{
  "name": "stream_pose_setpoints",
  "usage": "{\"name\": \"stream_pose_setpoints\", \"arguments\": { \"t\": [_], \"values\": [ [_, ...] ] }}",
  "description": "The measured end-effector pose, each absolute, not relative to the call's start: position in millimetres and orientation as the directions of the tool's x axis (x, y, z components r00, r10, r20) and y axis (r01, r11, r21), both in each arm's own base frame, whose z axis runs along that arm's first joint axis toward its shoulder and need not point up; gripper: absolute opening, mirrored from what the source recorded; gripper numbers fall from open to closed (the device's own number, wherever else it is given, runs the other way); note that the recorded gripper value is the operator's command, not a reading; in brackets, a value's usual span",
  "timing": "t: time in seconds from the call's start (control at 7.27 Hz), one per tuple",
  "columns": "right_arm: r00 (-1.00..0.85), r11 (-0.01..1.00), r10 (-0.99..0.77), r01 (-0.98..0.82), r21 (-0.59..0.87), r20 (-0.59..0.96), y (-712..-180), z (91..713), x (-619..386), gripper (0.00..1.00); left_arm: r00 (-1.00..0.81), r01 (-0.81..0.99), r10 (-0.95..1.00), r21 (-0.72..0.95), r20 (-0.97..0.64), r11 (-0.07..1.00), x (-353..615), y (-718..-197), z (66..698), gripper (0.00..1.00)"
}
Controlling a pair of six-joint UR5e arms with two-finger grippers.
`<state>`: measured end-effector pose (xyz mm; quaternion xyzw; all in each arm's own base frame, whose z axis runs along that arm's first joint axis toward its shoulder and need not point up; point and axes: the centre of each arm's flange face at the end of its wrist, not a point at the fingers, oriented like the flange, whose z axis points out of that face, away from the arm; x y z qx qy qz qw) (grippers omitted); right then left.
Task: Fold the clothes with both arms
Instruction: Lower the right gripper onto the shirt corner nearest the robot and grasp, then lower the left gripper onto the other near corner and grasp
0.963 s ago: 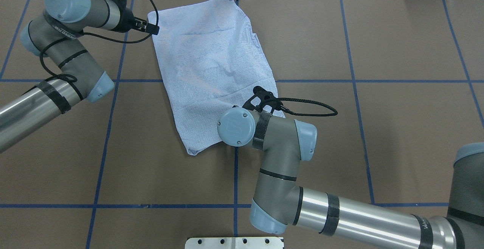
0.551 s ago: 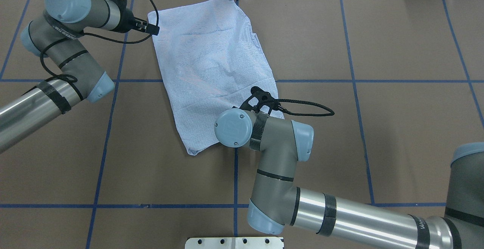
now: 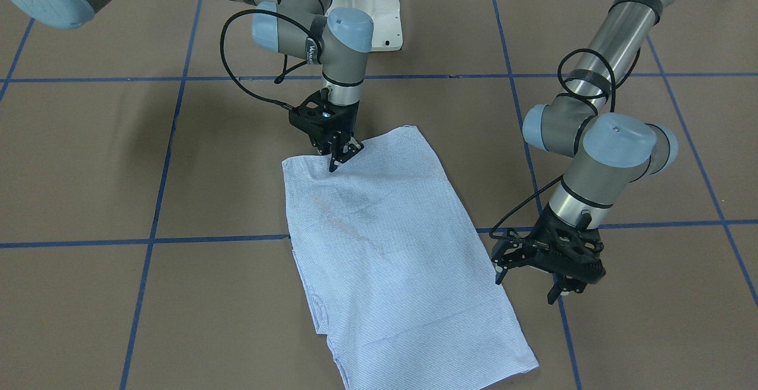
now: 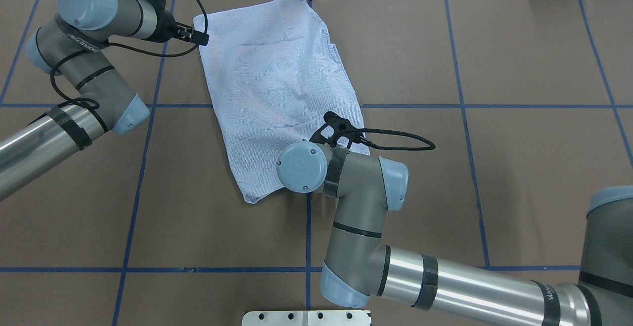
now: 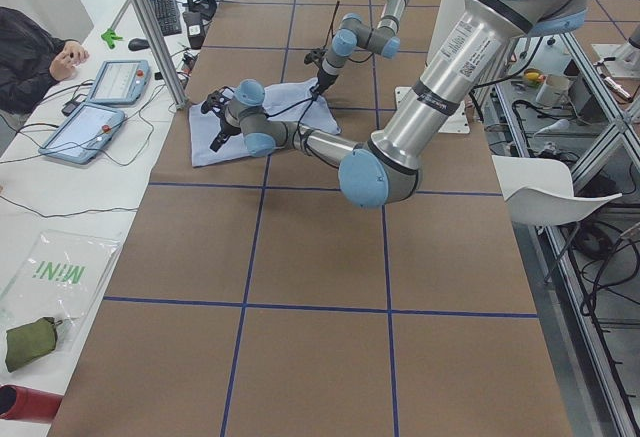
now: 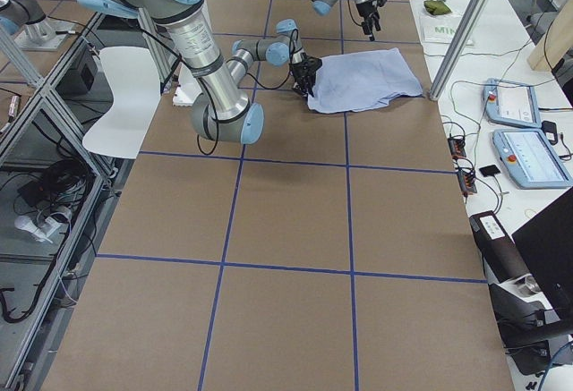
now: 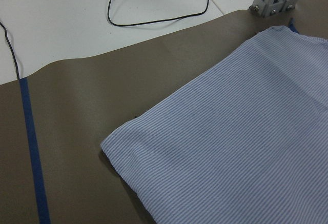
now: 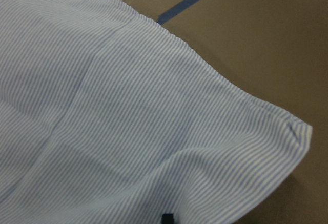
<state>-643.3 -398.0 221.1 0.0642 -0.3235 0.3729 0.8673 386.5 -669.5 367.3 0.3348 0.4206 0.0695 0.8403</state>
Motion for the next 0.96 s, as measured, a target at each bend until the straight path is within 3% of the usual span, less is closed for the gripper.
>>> {"name": "stream_pose_setpoints", "arguments": {
  "t": [0.41, 0.96],
  "values": [
    [0.503, 0.714, 0.602, -0.687, -0.135, 0.62, -397.8, 213.1, -640.3, 0.0, 0.605, 0.2, 0.378, 0.593, -0.701, 0.78, 379.6, -646.8, 364.4, 1.0],
    [0.489, 0.714, 0.597, -0.685, -0.143, 0.636, -396.1, 203.4, -634.0, 0.0, 0.342, 0.292, 0.202, 0.309, -0.918, 0.905, 394.7, -468.7, 337.8, 1.0]
  ]
}}
